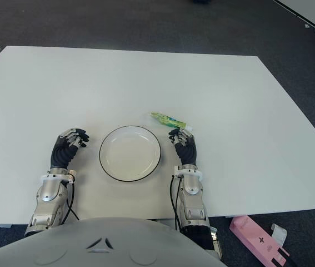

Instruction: Put the toothpaste on the table into the plate.

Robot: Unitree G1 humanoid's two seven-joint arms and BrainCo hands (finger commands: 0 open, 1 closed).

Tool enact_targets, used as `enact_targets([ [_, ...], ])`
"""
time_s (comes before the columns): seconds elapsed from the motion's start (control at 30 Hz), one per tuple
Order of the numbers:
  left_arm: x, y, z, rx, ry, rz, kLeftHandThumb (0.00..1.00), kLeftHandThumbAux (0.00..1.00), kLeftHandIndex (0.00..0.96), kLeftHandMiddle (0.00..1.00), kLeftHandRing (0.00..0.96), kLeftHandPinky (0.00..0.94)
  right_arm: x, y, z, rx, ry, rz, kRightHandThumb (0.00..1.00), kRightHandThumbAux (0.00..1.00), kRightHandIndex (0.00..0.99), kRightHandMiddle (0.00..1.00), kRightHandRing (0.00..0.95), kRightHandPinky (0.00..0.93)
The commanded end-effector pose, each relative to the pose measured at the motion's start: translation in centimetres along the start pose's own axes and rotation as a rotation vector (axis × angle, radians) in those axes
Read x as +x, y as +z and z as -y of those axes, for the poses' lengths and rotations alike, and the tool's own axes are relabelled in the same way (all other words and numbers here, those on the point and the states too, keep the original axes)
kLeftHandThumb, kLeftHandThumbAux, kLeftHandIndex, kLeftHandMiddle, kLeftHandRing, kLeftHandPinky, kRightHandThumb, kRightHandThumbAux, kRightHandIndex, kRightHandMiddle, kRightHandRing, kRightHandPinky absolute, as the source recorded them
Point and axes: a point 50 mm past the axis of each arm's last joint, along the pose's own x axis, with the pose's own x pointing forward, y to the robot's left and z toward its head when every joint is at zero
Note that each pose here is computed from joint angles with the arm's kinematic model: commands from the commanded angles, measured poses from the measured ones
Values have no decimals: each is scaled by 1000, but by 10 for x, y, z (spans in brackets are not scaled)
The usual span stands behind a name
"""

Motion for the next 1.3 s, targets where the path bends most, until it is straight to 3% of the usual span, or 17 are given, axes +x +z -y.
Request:
enact_targets([
  [0.03, 1, -3, 1, 3, 7, -20, 701, 723, 430, 509, 517, 517, 2, -2, 2, -1, -2, 4, 705, 730, 426, 473, 454, 441],
  [0.33, 1, -5, 2, -6, 11, -23, 702, 723, 431, 518, 528, 519, 7, 12, 1, -56, -22, 116, 701, 733, 425, 469, 455, 451],
  [0.53, -1, -5, 4, -2, 26, -25, 699, 722, 432, 553, 552, 541, 16, 34, 15, -228, -35, 256, 692, 737, 421, 432, 427, 391],
  [0.7, -1, -4, 5, 10, 32, -35, 698, 722, 432, 570, 561, 546, 22, 45, 19, -288, -50, 290, 689, 738, 419, 421, 417, 379],
  [1.0, 0, -3, 7, 8, 34, -49, 695, 722, 432, 587, 567, 543, 31, 65, 17, -396, -106, 423, 692, 735, 419, 447, 457, 489],
  [1.1, 0, -3, 7, -8, 32, -44, 695, 722, 432, 591, 569, 543, 41, 76, 19, -431, -92, 478, 694, 733, 417, 454, 483, 523],
  [1.3, 0, -4, 8, -26, 30, -46, 695, 722, 432, 594, 570, 539, 53, 87, 23, -501, -58, 544, 693, 732, 413, 423, 461, 462],
])
